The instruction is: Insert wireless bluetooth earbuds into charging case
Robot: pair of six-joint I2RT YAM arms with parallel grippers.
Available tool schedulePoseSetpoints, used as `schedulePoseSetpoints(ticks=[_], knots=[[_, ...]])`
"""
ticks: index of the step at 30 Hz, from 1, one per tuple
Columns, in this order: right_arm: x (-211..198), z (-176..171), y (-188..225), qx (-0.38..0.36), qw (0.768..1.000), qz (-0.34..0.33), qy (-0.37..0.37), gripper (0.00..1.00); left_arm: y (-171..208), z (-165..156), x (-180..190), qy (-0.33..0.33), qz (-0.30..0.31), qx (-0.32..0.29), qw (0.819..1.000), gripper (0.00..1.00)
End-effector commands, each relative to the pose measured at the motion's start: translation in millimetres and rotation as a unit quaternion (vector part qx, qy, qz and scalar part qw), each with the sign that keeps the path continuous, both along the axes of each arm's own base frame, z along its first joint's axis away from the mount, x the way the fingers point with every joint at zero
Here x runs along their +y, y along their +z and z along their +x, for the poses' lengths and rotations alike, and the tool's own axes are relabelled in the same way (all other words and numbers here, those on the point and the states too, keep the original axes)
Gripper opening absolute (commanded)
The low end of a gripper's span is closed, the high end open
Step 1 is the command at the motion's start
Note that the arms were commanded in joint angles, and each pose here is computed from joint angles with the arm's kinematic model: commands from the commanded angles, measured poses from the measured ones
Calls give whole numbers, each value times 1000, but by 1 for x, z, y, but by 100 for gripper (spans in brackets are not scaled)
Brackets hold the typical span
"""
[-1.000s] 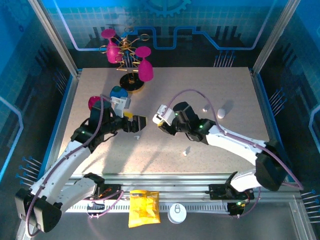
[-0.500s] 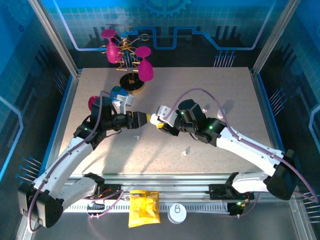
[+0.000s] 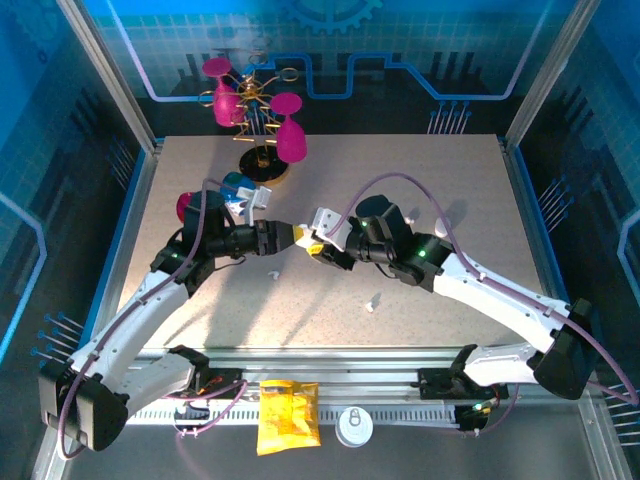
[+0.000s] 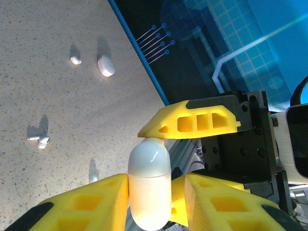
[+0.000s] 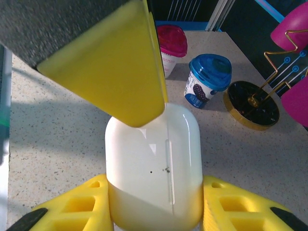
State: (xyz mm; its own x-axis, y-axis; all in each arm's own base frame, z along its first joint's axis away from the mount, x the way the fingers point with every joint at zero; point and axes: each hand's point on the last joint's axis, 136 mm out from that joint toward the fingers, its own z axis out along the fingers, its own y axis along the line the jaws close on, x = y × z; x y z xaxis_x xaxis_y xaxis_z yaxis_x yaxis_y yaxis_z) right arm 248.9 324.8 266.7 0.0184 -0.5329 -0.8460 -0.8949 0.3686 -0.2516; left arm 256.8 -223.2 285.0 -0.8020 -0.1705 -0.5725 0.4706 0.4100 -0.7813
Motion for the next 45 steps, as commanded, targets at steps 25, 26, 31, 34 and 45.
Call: schedulePoseSetpoints(ticks=[25, 26, 31, 34, 45], knots=[[11, 12, 23, -19, 999, 28, -32, 27, -3, -11, -9, -34, -15, 4, 999, 30], [11, 12, 24, -18, 999, 29, -33, 27, -3, -10, -9, -34, -16, 4, 999, 28], [12, 4, 24, -12, 999, 31, -15, 34, -1, -9, -9, -34, -18, -14, 999, 11], [9, -4, 27, -5, 999, 43, -3, 52, 3, -10, -9, -38, -20, -58, 997, 9], [-18, -47, 63, 110, 976, 169, 84, 83, 46, -44, -4, -80, -37, -404, 911, 3]])
